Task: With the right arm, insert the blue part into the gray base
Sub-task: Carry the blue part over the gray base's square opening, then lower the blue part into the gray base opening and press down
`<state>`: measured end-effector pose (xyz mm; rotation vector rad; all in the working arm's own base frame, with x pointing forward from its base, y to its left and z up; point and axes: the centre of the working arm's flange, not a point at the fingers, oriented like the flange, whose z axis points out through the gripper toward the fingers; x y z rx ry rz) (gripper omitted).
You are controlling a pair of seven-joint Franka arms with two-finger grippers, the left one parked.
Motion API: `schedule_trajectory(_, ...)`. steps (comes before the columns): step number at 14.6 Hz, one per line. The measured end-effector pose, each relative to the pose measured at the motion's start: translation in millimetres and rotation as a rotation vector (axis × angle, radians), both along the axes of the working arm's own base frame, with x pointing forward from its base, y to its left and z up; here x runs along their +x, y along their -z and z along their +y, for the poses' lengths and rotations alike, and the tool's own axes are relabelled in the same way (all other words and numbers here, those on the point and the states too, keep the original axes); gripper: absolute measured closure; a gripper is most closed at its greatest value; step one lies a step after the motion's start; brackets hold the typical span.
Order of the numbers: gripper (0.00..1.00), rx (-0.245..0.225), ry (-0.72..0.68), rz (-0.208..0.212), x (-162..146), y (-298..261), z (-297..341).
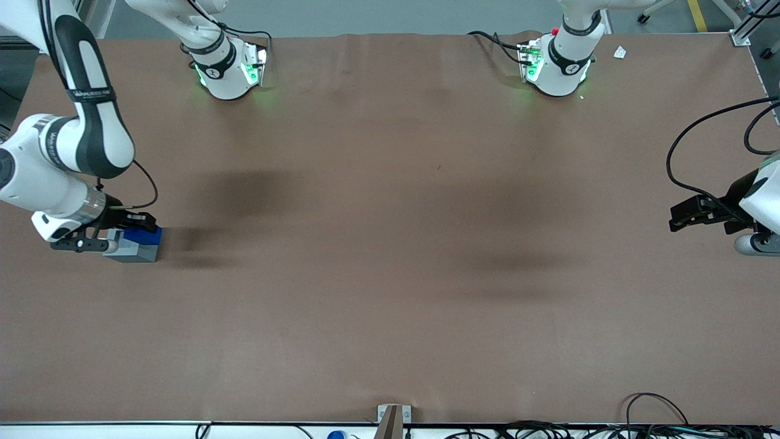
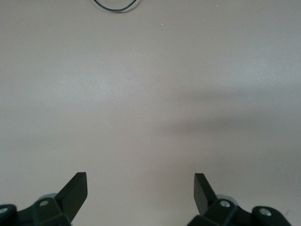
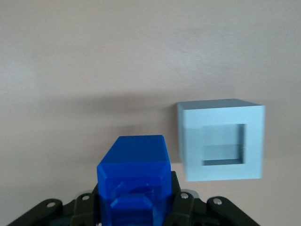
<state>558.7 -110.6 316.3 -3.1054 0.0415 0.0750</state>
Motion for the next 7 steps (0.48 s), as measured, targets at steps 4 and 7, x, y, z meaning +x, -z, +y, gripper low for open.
schedule_trajectory(4, 0.49, 0.006, -0.055, -0.002, -9.3, 1.0, -38.9)
schedule_trajectory(7, 0.49, 0.008, -0.069, -0.005, -14.5, 1.2, -57.5)
